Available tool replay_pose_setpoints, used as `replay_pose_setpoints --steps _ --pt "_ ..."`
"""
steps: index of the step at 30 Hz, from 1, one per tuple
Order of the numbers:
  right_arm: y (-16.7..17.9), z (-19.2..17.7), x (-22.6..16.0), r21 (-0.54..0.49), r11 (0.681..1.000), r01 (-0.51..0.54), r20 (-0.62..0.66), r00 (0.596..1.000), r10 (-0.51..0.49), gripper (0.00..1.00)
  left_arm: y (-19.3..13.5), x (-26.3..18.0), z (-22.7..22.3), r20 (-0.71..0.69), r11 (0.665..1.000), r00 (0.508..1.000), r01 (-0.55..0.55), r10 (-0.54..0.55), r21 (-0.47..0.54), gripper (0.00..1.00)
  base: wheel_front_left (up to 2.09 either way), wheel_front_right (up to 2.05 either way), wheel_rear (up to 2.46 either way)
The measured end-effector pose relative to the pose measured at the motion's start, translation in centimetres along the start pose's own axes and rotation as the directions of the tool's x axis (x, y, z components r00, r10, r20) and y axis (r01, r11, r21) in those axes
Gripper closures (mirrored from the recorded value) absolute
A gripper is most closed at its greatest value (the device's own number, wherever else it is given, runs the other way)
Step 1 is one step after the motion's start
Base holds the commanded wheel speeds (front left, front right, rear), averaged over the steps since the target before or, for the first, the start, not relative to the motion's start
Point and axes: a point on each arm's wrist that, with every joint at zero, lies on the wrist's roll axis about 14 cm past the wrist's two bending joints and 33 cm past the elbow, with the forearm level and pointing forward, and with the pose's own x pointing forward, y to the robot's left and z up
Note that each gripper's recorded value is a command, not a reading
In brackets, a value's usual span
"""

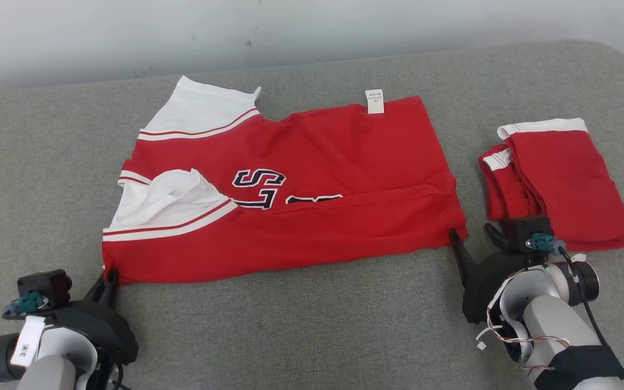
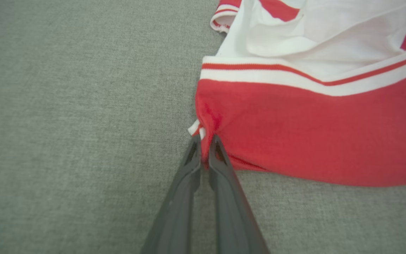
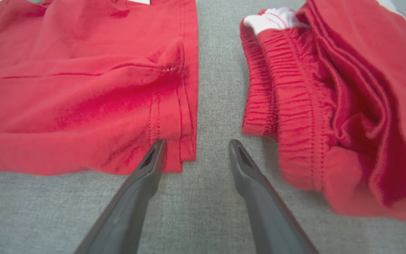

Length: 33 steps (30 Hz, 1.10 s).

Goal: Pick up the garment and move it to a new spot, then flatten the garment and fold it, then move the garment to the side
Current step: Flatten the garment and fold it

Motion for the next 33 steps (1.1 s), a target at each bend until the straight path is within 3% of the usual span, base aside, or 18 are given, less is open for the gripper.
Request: replay_pose_setpoints --steps 16,17,18,19,33 --pt "1.0 -0.3 0.8 -0.013 0.999 -0.047 -0.025 0.999 0.047 0.0 0.0 0.1 0.1 0.006 1.0 1.0 -0.003 0.003 -0.006 1.0 0.0 0.0 0.0" --pt "1.0 -0.4 0.8 -0.012 0.999 -0.051 -0.027 0.998 0.051 0.56 0.1 0.1 0.1 0.006 1.0 1.0 -0.003 0.003 -0.006 1.0 0.0 0.0 0.0" --pt "1.0 -0.4 0.8 -0.012 0.999 -0.051 -0.029 0.998 0.051 0.86 0.1 0.1 0.1 0.006 1.0 1.0 -0.003 0.003 -0.006 1.0 0.0 0.0 0.0" --pt "1.0 -0.5 0.8 -0.013 0.999 -0.052 -0.031 0.998 0.051 1.0 0.1 0.1 0.1 0.009 1.0 1.0 -0.003 0.003 -0.007 1.0 0.0 0.0 0.0" --pt "0.9 -0.8 -0.4 -0.012 0.998 -0.057 -0.015 0.998 0.057 1.0 0.4 -0.9 -0.2 0.012 1.0 1.0 -0.007 0.007 -0.003 1.0 0.0 0.0 0.0"
